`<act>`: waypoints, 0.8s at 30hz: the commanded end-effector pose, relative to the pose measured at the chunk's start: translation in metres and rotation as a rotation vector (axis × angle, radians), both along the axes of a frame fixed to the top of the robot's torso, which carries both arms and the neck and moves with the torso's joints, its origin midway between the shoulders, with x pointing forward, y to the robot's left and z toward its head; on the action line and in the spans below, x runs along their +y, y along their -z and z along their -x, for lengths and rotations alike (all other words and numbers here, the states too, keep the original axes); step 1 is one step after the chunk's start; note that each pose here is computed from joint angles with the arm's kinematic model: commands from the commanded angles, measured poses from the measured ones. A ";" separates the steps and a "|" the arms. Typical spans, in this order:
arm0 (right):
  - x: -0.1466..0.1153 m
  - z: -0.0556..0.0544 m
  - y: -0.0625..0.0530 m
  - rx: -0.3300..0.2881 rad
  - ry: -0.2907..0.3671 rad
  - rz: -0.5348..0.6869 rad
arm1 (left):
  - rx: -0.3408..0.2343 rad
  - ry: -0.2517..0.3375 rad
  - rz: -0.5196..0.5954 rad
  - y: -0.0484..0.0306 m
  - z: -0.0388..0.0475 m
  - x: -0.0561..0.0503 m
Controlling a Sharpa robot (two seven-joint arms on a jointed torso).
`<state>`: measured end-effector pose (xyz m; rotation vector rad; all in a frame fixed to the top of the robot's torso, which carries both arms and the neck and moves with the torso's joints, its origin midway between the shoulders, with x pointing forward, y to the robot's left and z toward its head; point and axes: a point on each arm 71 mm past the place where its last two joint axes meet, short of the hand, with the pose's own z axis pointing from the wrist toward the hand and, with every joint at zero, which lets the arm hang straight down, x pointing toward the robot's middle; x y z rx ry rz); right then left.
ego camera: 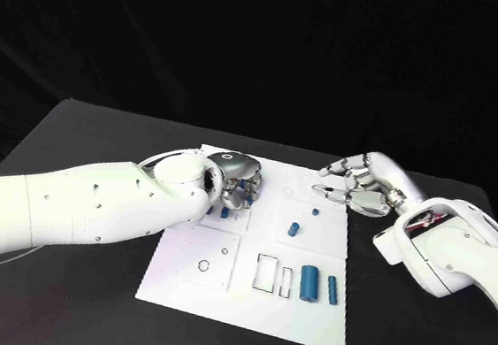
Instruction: Assemble the parts on the task board
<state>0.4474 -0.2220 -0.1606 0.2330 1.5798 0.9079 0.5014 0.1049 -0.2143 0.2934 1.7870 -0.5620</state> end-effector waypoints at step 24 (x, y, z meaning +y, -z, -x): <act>-0.001 -0.001 0.001 -0.005 -0.009 0.007 | -0.003 -0.050 0.141 -0.0266 0.0110 0.025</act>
